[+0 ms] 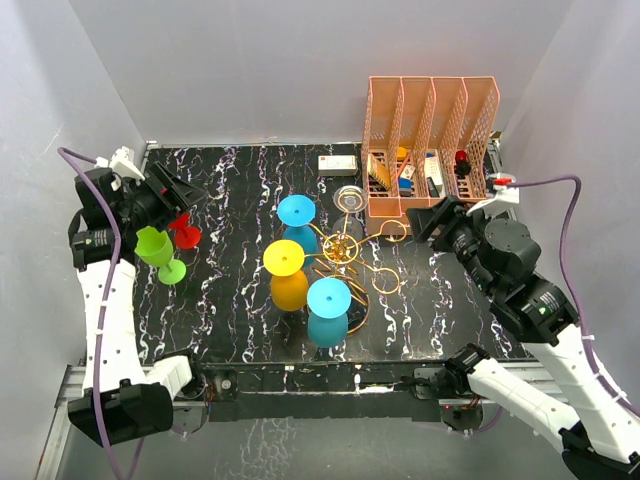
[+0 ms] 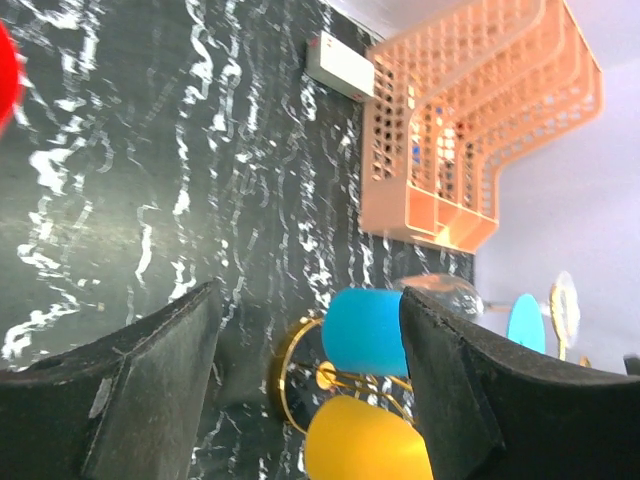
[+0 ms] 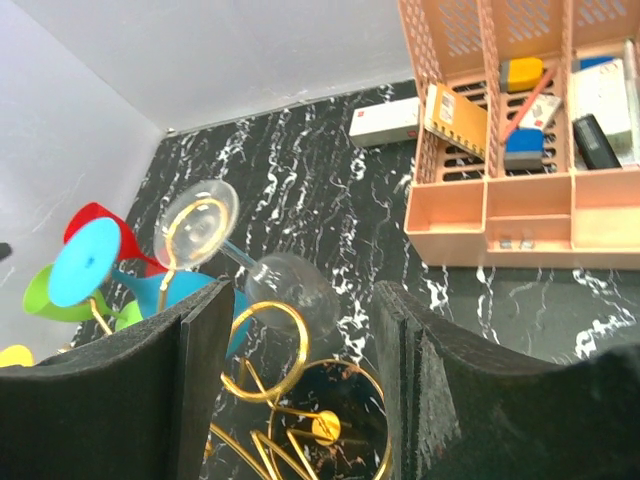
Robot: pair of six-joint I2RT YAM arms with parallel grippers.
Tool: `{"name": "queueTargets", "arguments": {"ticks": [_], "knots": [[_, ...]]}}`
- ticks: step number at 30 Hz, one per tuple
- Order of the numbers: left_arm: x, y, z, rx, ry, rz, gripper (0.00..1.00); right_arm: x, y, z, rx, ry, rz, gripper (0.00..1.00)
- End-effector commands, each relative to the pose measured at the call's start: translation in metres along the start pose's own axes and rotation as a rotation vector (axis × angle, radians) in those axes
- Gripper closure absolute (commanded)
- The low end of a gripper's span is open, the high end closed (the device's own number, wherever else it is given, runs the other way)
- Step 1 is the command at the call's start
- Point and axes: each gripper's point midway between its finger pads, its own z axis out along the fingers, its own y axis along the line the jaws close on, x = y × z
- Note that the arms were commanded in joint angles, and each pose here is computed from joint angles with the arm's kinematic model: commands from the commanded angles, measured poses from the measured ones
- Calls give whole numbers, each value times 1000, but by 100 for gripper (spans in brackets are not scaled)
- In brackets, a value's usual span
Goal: Take the wine glass off the wine glass rack
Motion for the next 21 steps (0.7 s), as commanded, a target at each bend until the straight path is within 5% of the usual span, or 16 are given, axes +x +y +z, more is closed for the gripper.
{"name": "queueTargets", "arguments": {"ticks": [1, 21], "knots": [[12, -34, -1, 219, 43, 2, 29, -46, 40, 6, -131, -100, -30, 38], [64, -51, -10, 325, 214, 206, 22, -13, 119, 86, -330, 284, -165, 25]]}}
